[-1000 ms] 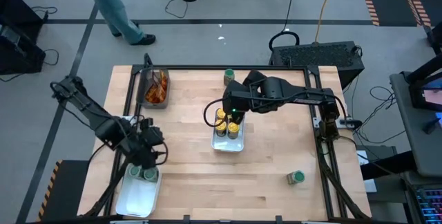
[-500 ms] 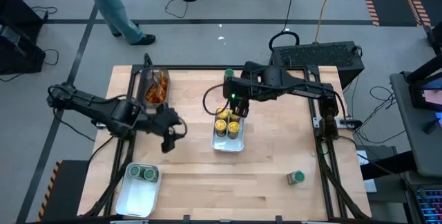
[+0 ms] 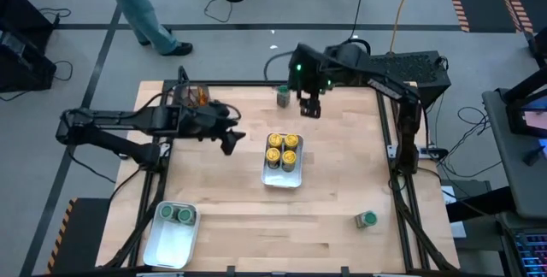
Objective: Sort spices by type
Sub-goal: Put the top green spice bottle into the bottom white bin
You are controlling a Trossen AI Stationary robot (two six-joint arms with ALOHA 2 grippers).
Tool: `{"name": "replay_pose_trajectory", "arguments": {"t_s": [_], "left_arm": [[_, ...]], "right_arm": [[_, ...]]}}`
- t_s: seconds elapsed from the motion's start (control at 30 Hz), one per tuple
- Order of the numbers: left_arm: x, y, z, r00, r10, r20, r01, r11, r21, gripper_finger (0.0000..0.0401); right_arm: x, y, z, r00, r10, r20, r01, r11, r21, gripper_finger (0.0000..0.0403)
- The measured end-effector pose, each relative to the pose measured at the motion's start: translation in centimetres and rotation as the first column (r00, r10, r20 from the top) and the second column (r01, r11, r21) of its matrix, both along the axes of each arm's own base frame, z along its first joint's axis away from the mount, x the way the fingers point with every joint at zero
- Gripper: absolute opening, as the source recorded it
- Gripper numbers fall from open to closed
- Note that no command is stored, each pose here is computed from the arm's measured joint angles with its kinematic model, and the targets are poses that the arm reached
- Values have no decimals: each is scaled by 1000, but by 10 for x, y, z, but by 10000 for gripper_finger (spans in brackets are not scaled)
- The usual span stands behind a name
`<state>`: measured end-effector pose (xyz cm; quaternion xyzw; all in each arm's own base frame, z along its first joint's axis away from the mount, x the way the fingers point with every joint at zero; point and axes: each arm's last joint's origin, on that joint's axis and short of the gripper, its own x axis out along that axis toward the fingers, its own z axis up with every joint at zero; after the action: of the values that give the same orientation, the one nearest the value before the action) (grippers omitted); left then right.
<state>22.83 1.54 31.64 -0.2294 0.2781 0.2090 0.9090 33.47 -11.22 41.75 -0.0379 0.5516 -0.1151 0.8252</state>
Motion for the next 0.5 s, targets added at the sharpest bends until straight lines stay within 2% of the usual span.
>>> {"name": "replay_pose_trajectory", "arguments": {"t_s": [0.23,0.37,0.5], "left_arm": [[12,19,-6,1000,12,27,-10,998,-67,263],[16,39,-7,1000,8,30,-7,1000,-21,263],[15,72,-9,999,22,50,-22,1000,6,263]], "right_arm": [[-13,-33,0,999,-41,32,38,994,100,281],[-16,-37,-1,997,-71,29,67,990,125,281],[-16,-40,0,996,-80,47,74,990,119,281]]}}
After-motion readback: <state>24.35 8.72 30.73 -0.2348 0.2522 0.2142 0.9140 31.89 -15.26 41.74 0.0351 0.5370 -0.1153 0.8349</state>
